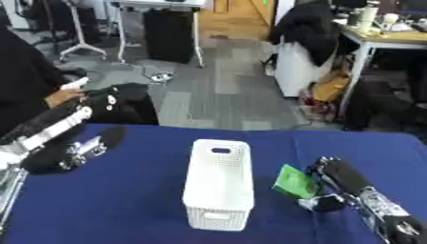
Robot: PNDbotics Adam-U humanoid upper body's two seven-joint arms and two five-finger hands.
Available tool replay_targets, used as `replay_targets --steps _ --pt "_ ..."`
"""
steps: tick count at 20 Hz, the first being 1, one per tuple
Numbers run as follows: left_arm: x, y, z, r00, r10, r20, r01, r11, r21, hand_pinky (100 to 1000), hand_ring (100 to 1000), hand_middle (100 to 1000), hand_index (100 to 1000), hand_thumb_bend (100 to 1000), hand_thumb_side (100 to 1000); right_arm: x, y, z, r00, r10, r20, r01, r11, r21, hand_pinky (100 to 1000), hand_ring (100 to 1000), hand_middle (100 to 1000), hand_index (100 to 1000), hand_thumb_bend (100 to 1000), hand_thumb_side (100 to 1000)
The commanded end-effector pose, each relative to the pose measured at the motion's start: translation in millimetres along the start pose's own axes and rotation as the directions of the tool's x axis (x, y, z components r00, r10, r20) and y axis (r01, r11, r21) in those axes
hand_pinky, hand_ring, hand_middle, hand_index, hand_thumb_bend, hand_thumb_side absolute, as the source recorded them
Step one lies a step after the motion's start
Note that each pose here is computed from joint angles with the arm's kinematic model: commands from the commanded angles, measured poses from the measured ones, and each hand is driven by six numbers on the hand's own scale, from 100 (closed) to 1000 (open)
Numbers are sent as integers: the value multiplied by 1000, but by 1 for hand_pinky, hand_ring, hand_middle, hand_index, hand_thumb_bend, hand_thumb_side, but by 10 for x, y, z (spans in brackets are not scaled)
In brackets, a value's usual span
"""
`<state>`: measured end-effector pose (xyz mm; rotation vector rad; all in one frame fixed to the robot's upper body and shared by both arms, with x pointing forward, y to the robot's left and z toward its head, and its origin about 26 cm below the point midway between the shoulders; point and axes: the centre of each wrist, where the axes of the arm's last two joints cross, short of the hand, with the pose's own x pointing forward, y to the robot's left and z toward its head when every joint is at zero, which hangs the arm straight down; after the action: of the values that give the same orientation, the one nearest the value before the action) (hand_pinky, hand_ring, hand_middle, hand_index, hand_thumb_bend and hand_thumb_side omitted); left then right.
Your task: Pick up objects on the table and place them in the box.
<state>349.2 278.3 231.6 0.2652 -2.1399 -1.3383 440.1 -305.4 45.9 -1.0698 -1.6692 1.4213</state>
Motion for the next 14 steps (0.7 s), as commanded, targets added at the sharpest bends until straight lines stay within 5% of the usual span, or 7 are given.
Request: replay_targets --steps 1,14 --pt "41 90 -11 1000 -26 11 26 1000 3 852 967 1000 992 131 1000 -110 -320 -97 1000 0 -29 -2 997 -75 100 100 100 339 524 721" --pt "36 74 -7 1000 -22 10 22 1000 -2 852 967 1000 992 130 1000 22 -666 -390 997 -68 22 70 991 -111 100 100 100 345 511 732"
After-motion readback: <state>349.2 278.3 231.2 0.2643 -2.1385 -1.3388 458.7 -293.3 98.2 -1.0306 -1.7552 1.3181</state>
